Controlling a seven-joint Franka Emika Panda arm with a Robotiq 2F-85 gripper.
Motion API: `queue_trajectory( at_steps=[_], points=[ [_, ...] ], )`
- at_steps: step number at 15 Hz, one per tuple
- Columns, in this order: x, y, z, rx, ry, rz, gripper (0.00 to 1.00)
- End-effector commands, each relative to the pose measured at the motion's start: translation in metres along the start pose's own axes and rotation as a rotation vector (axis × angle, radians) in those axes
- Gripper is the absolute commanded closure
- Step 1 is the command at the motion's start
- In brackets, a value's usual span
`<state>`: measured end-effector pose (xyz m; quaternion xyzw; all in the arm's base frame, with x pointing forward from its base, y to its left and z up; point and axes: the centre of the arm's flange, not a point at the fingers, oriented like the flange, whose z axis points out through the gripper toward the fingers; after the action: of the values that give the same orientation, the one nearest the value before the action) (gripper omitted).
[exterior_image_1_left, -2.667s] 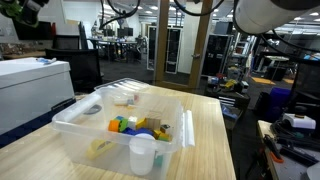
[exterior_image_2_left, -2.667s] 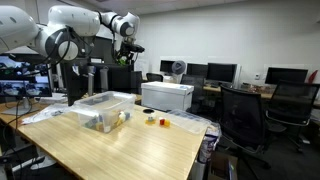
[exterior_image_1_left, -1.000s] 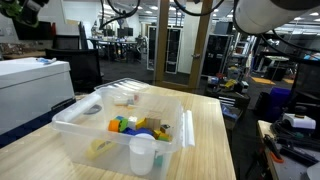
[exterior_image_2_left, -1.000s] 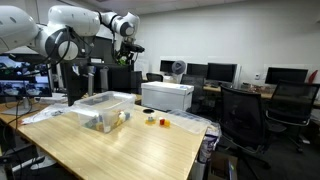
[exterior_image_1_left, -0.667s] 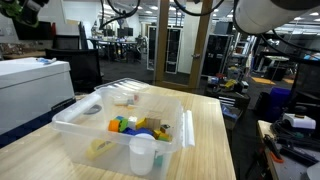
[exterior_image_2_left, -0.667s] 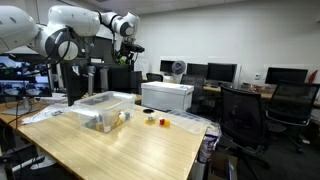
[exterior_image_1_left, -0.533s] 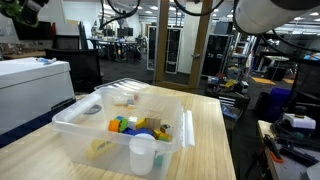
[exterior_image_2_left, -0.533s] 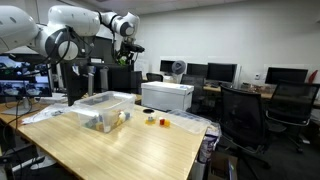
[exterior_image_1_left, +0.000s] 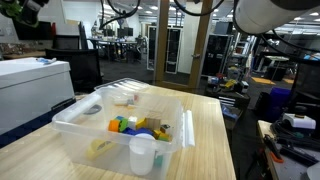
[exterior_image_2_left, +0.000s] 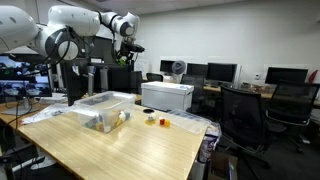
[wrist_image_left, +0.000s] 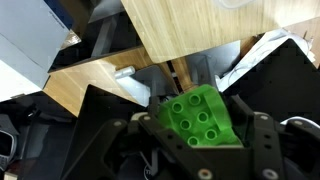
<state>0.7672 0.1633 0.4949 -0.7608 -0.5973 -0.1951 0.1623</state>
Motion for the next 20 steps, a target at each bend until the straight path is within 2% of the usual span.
queue_trajectory(
  at_steps=[1,10,11,15,20],
  points=[
    [0.0,0.0,0.0,0.0,0.0,0.0,0.3],
    [0.0,0.0,0.0,0.0,0.0,0.0,0.3],
    [0.0,0.0,0.0,0.0,0.0,0.0,0.55],
    [-0.012,0.007,0.005,0.049,-0.065,0.086,0.55],
    [-0.031,0.001,0.022,0.146,-0.202,0.176,0.55]
  ],
)
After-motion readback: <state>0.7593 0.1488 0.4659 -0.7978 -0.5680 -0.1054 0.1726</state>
